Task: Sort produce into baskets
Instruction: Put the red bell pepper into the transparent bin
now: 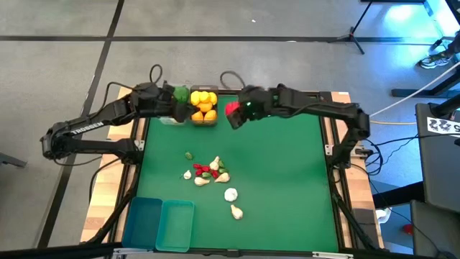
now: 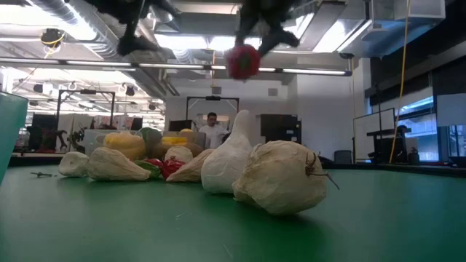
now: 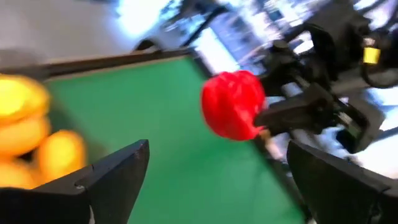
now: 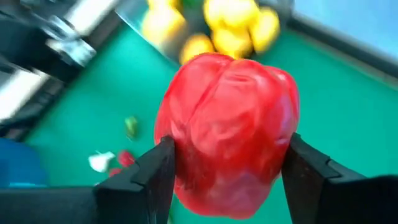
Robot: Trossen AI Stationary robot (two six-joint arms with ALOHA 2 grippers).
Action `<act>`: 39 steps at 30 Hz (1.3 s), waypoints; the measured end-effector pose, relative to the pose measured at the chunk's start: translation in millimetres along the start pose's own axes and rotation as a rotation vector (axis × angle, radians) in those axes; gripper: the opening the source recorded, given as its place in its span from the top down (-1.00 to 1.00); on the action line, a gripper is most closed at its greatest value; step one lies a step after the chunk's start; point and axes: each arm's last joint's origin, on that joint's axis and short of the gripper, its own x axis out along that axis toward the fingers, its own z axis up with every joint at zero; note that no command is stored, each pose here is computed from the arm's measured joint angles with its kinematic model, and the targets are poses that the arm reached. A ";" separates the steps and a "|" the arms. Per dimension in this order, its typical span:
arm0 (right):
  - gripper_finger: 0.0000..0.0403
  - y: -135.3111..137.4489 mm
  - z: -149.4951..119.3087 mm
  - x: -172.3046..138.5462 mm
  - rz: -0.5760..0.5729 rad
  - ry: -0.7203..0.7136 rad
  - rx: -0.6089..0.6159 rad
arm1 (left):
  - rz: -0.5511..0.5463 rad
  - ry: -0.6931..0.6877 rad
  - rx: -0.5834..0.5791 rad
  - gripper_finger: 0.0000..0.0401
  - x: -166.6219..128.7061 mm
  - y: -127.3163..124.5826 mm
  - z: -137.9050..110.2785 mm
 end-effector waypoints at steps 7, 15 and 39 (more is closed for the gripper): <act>-0.04 19.9 36.1 -56.5 0.264 -0.230 -0.105 | -0.220 -0.133 0.056 -0.88 0.2 -12.2 20.9; -0.05 25.7 42.8 -62.7 0.341 -0.281 -0.142 | -0.383 -0.185 0.132 -0.88 7.6 -23.6 28.8; -0.05 30.7 45.9 -58.1 0.388 -0.308 -0.187 | -0.474 -0.185 0.177 -0.88 41.2 -32.5 23.9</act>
